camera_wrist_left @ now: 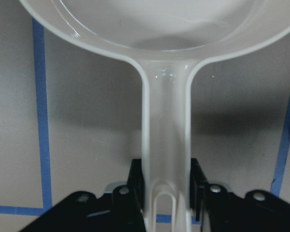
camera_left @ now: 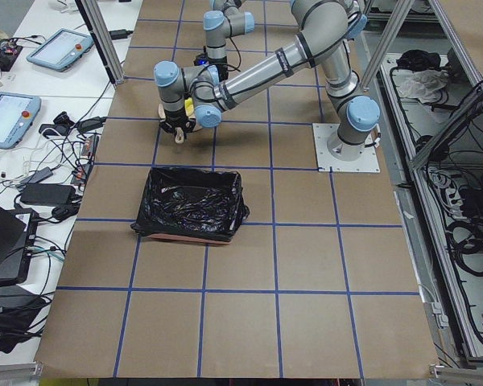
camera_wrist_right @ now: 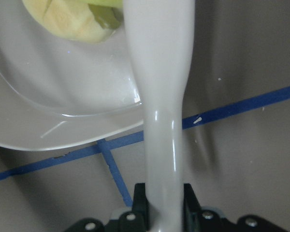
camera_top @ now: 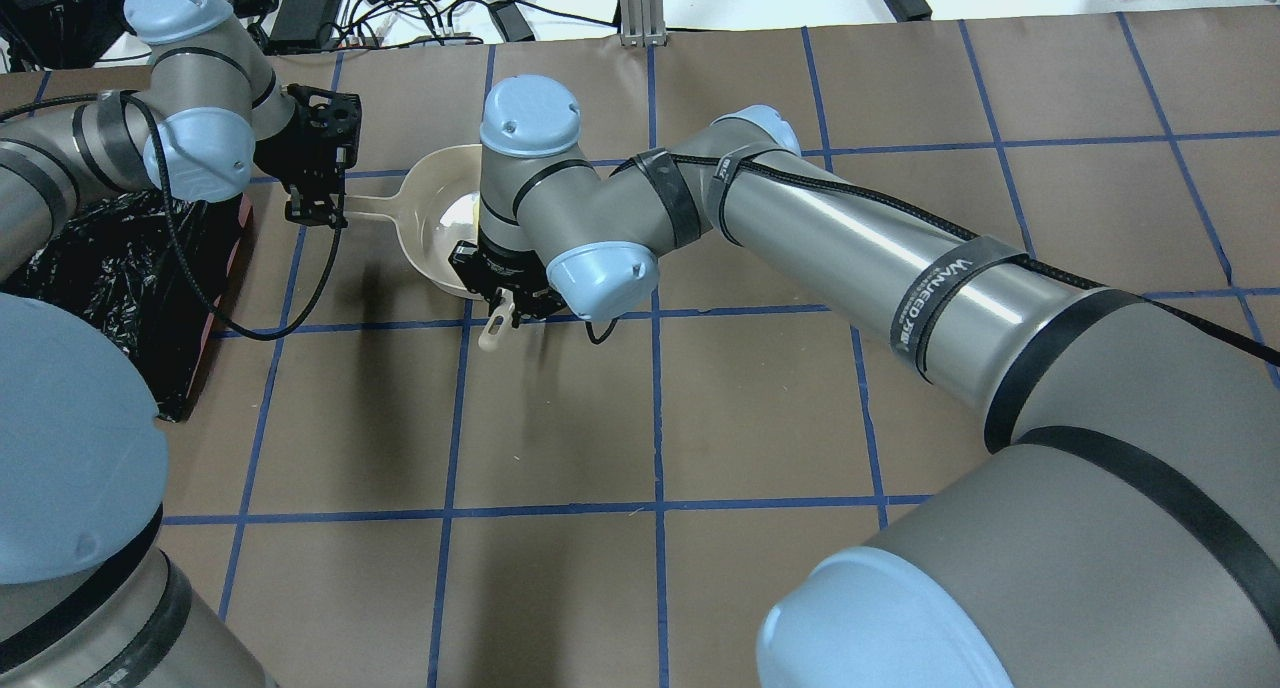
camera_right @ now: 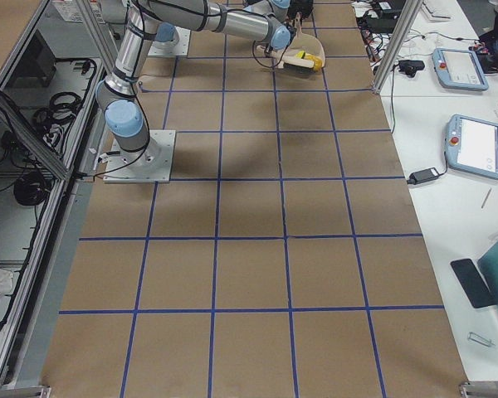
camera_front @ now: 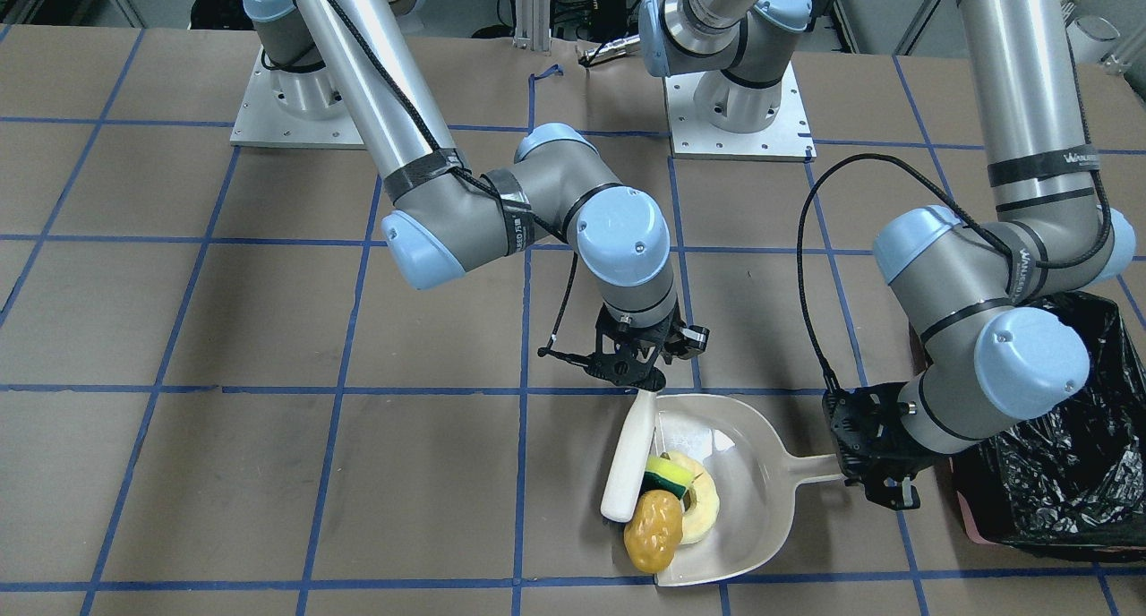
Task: Sweep and dump trash into bin
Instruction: 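Sweep the sponge and roll into the dustpan with the right gripper's brush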
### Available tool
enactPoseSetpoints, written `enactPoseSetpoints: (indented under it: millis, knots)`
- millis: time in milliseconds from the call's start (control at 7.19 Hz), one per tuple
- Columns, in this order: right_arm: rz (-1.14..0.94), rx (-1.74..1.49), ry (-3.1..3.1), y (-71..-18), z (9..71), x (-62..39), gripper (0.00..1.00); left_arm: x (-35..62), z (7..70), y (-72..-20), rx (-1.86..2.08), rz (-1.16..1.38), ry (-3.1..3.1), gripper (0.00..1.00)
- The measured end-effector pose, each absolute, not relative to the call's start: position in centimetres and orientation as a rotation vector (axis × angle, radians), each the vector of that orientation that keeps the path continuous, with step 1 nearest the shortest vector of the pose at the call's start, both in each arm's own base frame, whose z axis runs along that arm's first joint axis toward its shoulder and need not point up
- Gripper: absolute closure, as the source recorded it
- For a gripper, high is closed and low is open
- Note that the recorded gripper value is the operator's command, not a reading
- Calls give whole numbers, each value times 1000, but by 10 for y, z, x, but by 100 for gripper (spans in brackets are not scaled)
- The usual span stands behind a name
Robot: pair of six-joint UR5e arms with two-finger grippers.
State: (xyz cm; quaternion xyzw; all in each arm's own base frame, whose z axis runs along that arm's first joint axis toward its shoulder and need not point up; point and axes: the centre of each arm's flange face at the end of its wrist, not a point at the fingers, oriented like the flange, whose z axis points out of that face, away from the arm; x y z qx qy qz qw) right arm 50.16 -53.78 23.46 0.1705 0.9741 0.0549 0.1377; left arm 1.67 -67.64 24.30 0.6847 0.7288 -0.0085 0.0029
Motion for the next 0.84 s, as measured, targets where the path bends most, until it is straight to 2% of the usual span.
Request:
enactPoseSetpoints:
  millis: [835]
  knots:
    - [135, 462, 2734, -509, 256, 552, 100, 17, 245, -676, 2147, -39, 2289, 90]
